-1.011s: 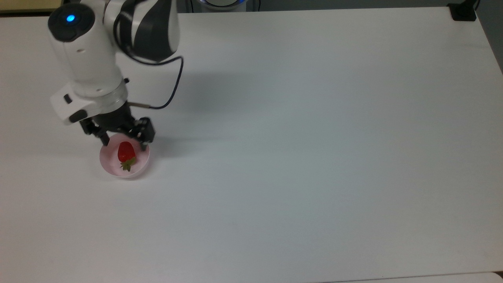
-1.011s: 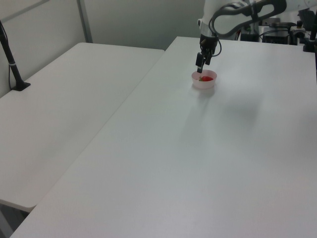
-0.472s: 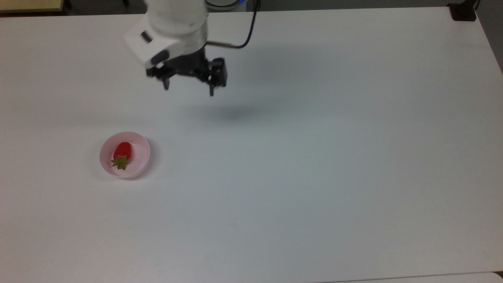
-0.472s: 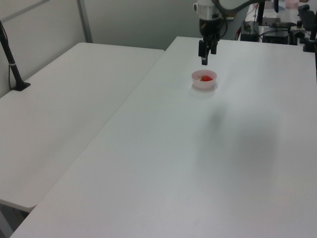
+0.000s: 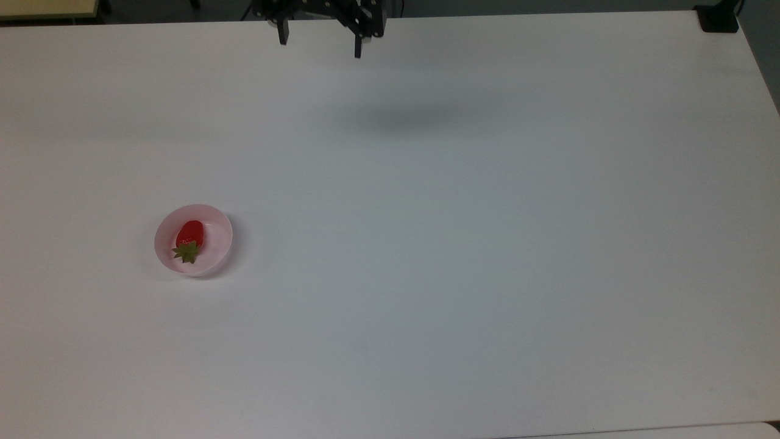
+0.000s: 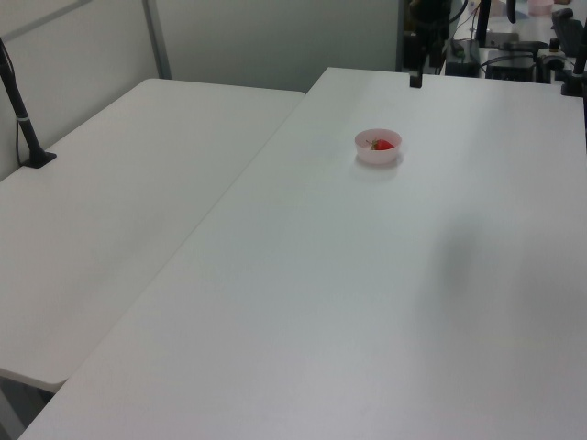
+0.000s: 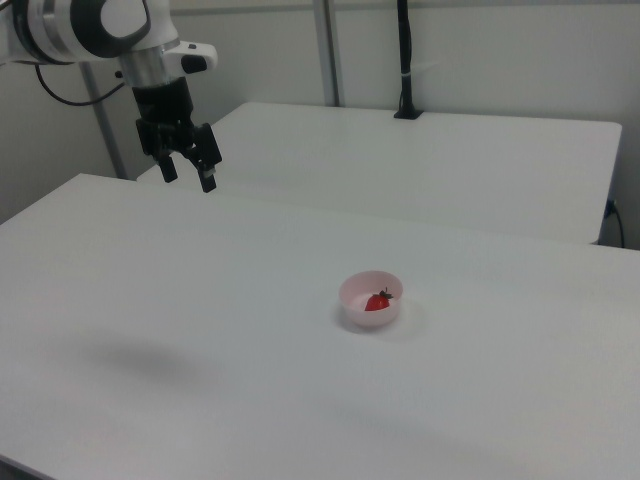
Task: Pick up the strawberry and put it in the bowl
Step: 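Open the gripper to release the strawberry and raise away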
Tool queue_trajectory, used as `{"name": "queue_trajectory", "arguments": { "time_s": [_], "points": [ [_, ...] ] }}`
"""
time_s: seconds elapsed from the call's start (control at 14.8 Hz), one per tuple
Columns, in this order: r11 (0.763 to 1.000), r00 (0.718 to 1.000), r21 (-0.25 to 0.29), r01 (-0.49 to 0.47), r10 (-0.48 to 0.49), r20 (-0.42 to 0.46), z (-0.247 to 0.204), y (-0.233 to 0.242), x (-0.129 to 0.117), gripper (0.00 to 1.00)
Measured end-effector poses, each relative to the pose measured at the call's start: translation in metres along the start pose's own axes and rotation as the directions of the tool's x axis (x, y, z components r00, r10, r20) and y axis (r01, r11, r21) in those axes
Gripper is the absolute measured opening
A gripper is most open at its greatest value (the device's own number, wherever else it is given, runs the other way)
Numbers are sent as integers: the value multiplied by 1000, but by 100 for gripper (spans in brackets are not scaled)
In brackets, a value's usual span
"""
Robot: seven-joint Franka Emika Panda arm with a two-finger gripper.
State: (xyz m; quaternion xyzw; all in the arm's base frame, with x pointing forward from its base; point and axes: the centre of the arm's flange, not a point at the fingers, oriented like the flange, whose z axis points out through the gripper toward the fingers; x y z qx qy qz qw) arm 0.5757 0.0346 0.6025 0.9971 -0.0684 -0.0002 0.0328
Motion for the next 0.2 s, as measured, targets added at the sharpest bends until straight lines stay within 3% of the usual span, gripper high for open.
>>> {"name": "queue_trajectory", "arguments": {
  "time_s": [0.2],
  "points": [
    [1000, 1000, 3, -9, 9, 5, 1, 5, -3, 100]
  ]
}}
